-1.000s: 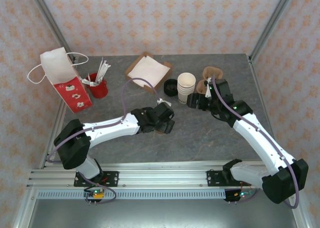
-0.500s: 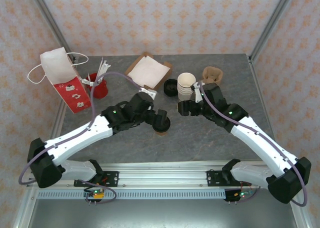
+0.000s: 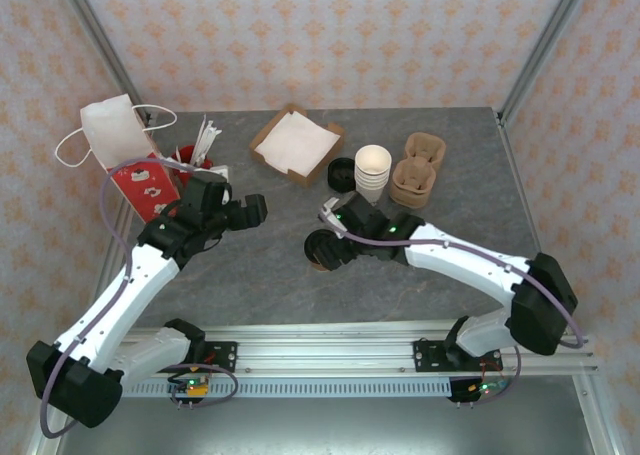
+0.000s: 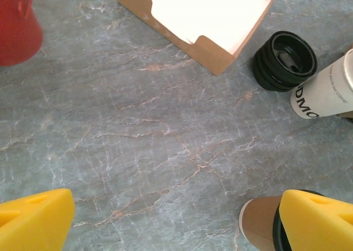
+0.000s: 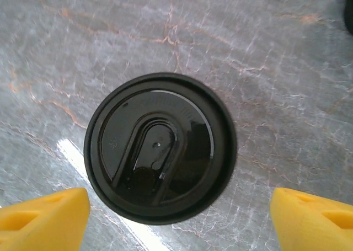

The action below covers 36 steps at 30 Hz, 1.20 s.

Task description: Pack the takeout coffee

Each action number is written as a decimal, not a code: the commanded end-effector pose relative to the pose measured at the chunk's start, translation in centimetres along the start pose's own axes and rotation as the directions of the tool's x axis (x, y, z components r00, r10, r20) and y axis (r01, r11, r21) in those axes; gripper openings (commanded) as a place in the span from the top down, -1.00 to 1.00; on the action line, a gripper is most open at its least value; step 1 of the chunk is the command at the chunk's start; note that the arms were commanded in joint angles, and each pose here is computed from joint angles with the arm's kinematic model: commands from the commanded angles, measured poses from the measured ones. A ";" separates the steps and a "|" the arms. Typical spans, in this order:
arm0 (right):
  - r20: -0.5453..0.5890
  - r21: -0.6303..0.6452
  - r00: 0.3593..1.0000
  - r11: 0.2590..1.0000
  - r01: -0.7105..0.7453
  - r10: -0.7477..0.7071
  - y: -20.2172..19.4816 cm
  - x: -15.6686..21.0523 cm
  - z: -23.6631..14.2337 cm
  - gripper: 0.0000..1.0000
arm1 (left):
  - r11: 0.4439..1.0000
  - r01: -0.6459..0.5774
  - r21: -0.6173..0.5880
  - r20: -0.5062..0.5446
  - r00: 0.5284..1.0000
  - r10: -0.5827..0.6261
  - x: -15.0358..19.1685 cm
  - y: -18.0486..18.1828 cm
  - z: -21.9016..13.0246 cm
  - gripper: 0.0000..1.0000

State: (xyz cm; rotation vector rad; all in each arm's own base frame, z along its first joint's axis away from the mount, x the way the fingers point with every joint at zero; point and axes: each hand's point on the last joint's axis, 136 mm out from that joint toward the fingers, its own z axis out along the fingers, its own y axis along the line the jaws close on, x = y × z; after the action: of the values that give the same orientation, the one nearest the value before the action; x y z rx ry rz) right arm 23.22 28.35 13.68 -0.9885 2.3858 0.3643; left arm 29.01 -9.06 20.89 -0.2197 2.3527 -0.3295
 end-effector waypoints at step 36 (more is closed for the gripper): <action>-0.104 0.015 0.984 0.989 0.145 -0.143 0.7 -0.8 2.9 -0.55 | 0.999 0.036 0.039 -0.049 0.998 -0.034 1.3 -0.1 0.5 -0.92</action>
State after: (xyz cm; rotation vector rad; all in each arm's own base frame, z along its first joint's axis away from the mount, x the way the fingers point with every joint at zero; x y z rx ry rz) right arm 24.28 31.05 11.72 -1.1711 2.3807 0.2918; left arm 28.47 -9.67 20.12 -0.2222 2.3840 -0.3898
